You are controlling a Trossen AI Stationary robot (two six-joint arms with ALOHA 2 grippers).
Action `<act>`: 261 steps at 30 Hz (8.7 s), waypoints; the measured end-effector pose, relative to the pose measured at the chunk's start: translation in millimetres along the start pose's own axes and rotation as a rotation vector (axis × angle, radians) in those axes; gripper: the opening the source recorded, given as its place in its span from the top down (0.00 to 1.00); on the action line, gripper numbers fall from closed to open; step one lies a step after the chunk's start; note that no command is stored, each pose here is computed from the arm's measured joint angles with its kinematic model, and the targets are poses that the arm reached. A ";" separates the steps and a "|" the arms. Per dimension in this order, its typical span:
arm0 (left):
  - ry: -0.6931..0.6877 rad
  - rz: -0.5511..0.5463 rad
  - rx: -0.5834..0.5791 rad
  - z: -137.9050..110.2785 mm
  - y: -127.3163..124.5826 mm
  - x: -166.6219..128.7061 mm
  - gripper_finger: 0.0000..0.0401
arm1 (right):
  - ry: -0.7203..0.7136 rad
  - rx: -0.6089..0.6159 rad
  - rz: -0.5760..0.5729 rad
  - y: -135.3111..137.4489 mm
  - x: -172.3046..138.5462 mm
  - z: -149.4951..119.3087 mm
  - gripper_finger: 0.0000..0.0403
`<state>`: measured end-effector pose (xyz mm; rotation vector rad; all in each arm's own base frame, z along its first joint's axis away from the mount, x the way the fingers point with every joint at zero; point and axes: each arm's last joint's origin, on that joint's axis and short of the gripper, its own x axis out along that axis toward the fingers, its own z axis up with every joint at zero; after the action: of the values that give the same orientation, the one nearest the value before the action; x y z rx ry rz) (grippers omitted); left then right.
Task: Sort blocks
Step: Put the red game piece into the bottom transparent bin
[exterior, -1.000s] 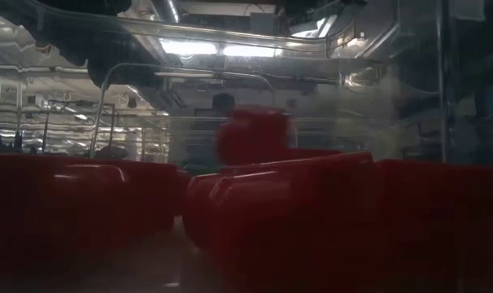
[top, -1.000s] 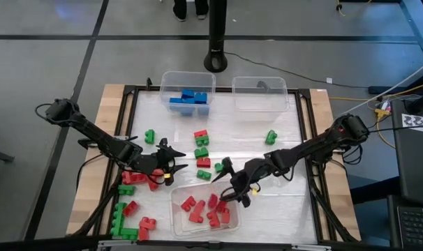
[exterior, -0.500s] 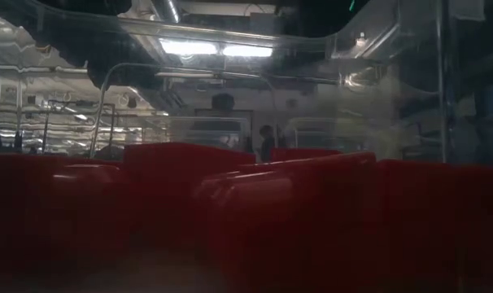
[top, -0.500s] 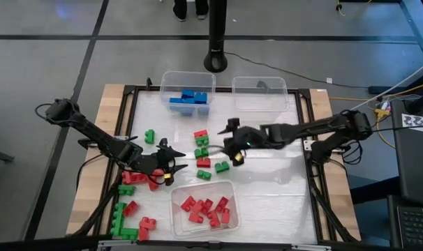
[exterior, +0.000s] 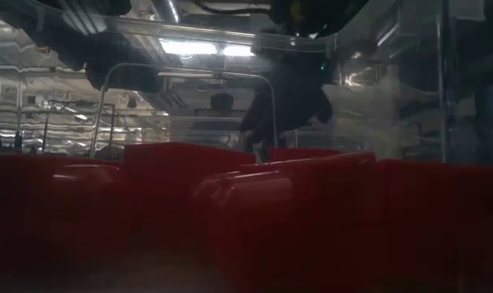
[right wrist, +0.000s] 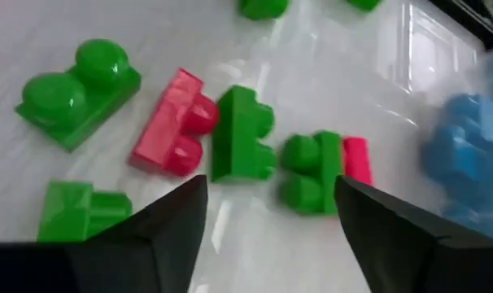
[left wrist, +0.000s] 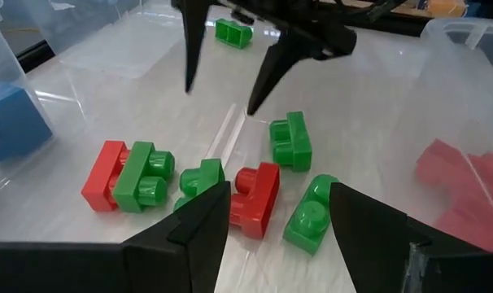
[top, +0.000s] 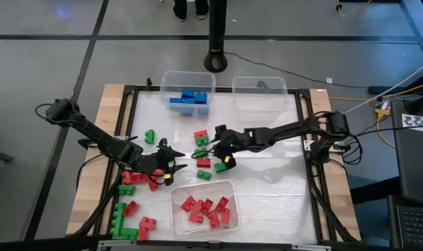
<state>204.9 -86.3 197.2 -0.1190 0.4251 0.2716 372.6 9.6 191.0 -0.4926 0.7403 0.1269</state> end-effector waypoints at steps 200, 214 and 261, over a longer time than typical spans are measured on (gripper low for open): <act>0.221 0.159 0.169 -34.2 9.7 27.2 0.51 | -0.538 -0.021 0.158 103.2 -95.3 92.1 0.65; 0.216 0.160 0.153 -33.7 9.8 27.5 0.51 | -0.436 0.030 0.221 114.0 -73.1 82.0 0.27; 0.159 0.227 0.083 -26.0 18.2 34.7 0.51 | 0.053 -0.164 -0.375 -61.9 74.3 -61.2 0.61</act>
<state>219.9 -65.1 158.1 -0.0103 0.6086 0.4687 407.1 -78.2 126.2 -0.7852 0.6802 -0.1773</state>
